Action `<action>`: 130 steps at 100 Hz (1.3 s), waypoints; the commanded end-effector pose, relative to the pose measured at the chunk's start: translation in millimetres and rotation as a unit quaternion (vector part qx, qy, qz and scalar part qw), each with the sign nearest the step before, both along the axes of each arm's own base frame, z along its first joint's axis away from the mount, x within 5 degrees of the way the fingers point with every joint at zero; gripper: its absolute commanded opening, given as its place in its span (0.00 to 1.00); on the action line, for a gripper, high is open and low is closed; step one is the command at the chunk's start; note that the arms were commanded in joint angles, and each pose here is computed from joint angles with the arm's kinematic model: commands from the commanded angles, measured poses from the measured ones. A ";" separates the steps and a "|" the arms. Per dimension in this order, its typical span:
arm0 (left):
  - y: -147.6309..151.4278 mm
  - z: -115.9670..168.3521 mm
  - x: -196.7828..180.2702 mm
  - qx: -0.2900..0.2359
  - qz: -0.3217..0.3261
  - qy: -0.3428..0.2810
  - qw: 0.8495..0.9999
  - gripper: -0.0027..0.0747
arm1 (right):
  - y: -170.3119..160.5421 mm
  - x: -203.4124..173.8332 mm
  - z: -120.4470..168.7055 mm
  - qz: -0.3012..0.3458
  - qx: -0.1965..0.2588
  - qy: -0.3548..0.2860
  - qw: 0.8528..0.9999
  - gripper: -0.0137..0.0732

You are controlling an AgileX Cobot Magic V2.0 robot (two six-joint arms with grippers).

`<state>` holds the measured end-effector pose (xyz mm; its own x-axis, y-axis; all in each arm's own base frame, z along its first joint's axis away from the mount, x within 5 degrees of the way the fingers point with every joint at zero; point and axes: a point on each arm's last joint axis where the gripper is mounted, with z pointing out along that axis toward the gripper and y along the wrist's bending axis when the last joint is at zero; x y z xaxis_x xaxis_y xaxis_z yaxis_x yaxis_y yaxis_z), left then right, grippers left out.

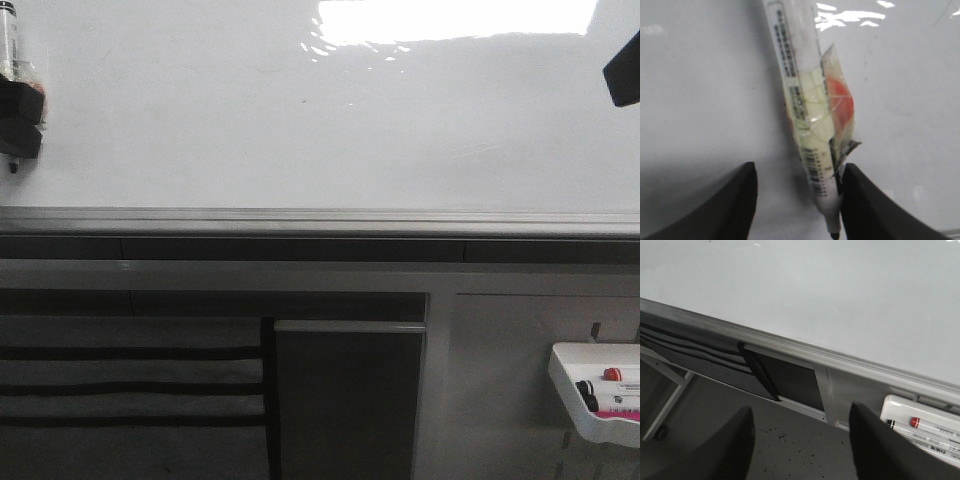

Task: Write number 3 on whiteboard

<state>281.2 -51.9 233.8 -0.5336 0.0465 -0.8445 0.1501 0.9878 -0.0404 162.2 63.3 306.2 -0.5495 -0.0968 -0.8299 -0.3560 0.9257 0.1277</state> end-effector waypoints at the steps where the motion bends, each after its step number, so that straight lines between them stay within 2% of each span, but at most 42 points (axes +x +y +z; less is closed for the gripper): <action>1: -2.3 23.3 5.2 -0.012 0.003 -0.067 0.998 0.36 | 0.4 4.4 17.6 -0.006 0.015 -0.052 0.999 0.59; 23: -2.3 23.6 5.4 -0.012 0.003 -0.069 0.998 0.15 | 0.4 4.4 17.6 -0.006 0.015 -0.052 0.999 0.59; 40: -2.5 22.3 4.2 -0.006 -0.003 -0.059 0.998 0.07 | 1.3 4.2 21.6 -0.006 0.026 -0.050 0.998 0.59; 58: -9.6 26.3 -3.1 0.046 -0.052 0.016 0.997 0.02 | 3.1 -0.1 39.2 0.012 0.020 -0.030 0.999 0.59; 70: -23.6 40.2 -14.4 0.097 -0.114 0.074 0.986 0.02 | 5.5 0.9 47.7 0.029 0.007 -0.007 1.000 0.59; 84: -48.3 61.0 -31.1 0.162 -0.223 0.111 0.955 0.02 | 14.1 7.4 49.8 0.079 -0.019 0.046 0.996 0.59; 91: -62.0 71.2 -40.6 0.173 -0.283 0.118 0.936 0.02 | 23.2 11.1 50.0 0.128 -0.016 0.071 0.989 0.59; 94: -67.6 74.6 -45.9 0.181 -0.319 0.121 0.922 0.02 | 27.7 12.3 50.6 0.153 -0.012 0.080 0.985 0.59; 98: -77.2 79.2 -52.5 0.181 -0.368 0.122 0.904 0.02 | 34.3 14.0 51.1 0.192 -0.007 0.091 0.977 0.59; 99: -78.2 79.8 -54.9 0.188 -0.384 0.123 0.896 0.02 | 36.0 13.6 51.2 0.201 -0.002 0.095 0.975 0.59; 108: -96.2 88.9 -70.3 0.174 -0.486 0.110 0.849 0.02 | 47.1 20.3 52.2 0.273 -0.003 0.083 0.958 0.59; 115: -106.9 95.1 -79.5 0.160 -0.536 0.095 0.824 0.02 | 55.3 24.8 52.1 0.326 -0.015 0.061 0.943 0.59; 125: -117.4 102.6 -87.9 0.157 -0.572 0.076 0.801 0.02 | 67.9 29.2 50.6 0.382 -0.044 0.034 0.923 0.59; 130: -121.0 105.3 -90.5 0.160 -0.580 0.071 0.796 0.02 | 74.7 30.6 50.3 0.407 -0.058 0.021 0.911 0.59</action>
